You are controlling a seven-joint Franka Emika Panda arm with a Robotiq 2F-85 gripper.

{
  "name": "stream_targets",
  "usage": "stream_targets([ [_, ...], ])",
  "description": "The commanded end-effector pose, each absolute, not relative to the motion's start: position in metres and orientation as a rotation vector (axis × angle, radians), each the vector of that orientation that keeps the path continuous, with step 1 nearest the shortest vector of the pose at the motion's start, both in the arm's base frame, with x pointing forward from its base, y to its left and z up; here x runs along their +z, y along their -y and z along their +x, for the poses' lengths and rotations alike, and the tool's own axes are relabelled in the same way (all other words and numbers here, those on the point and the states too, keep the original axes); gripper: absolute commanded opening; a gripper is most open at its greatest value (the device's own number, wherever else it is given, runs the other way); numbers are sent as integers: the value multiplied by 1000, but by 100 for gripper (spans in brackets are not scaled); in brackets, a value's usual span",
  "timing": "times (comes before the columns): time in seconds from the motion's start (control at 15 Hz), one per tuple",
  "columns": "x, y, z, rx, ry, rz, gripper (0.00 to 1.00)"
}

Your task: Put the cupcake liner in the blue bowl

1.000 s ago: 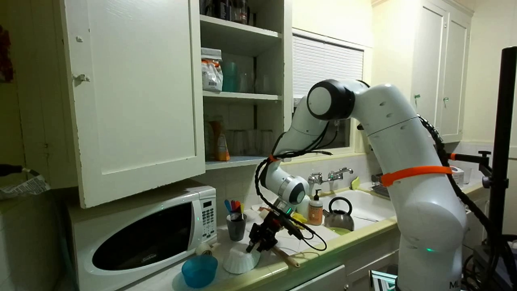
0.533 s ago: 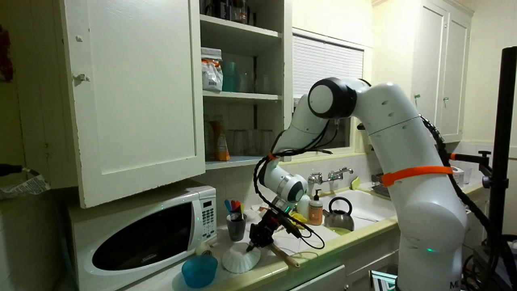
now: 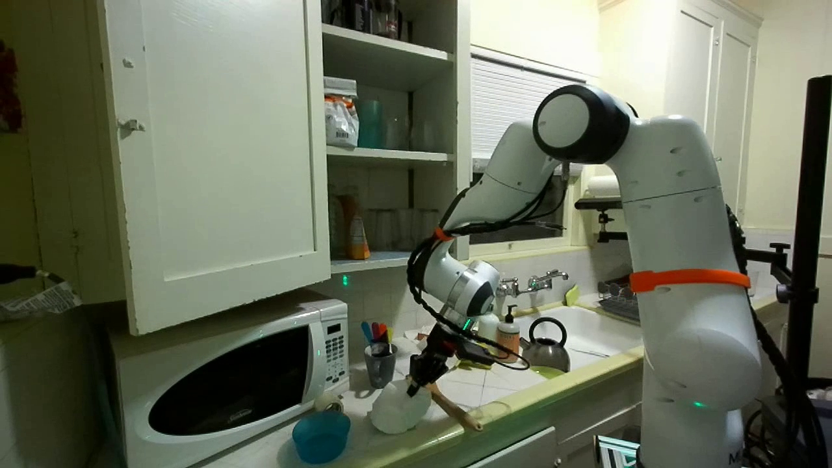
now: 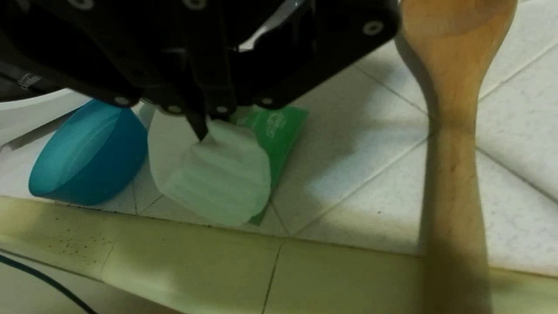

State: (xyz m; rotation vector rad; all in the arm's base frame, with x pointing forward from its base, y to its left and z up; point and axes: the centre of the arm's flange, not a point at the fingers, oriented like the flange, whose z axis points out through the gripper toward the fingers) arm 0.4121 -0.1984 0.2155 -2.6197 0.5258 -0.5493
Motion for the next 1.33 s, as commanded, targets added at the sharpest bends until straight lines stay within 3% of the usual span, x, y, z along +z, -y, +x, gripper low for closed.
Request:
stream_targets([
  [0.0, 240, 172, 395, -697, -379, -2738, 1],
  [0.27, 255, 128, 404, -664, -196, -2714, 1],
  [0.73, 282, 91, 389, -996, -76, -2894, 1],
  [0.8, 284, 97, 410, -852, -91, -2893, 6],
  [1.27, 287, 50, 418, -1003, 49, -3008, 1],
])
